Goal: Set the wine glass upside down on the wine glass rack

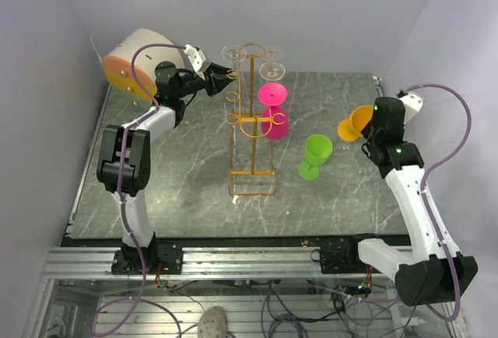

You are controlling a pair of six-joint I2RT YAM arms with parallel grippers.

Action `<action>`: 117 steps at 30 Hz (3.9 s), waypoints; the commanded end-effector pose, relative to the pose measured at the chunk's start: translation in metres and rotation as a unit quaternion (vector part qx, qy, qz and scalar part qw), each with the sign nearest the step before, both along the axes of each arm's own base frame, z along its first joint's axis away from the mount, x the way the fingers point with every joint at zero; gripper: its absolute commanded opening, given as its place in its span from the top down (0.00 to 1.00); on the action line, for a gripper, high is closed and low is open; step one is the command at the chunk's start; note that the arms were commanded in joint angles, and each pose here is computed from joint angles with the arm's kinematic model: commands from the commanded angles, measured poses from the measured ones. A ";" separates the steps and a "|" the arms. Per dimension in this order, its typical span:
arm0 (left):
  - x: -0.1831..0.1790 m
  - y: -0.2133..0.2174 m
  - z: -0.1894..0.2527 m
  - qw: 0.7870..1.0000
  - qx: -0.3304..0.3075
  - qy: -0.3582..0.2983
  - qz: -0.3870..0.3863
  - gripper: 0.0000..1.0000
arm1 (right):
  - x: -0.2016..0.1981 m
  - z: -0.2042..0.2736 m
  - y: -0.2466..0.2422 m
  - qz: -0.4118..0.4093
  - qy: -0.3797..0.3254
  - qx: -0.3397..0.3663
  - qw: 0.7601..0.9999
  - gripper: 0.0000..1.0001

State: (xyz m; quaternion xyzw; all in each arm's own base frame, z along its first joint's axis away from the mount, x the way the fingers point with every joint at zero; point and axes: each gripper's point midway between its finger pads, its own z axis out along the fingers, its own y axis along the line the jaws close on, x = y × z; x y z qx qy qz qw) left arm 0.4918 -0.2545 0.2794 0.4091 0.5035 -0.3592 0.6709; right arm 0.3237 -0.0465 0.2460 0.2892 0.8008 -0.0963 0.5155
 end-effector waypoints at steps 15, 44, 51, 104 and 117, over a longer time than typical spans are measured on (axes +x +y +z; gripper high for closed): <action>-0.063 0.042 0.005 0.982 0.163 0.072 0.063 0.01 | 0.009 0.264 0.087 0.272 -0.358 0.004 0.893 1.00; -0.207 0.128 0.180 0.866 -0.142 0.439 0.194 0.01 | -0.038 0.274 0.334 0.266 -0.587 -0.127 0.754 1.00; -0.197 0.117 0.162 0.767 -0.241 0.593 0.056 0.01 | -0.070 0.249 0.359 0.227 -0.637 -0.215 0.704 1.00; -0.174 0.116 0.189 0.767 -0.267 0.582 0.025 0.78 | -0.099 0.230 0.444 0.250 -0.650 -0.259 0.669 1.00; -0.175 0.115 0.198 0.805 -0.265 0.530 0.002 0.93 | -0.101 0.230 0.440 0.256 -0.649 -0.245 0.674 0.99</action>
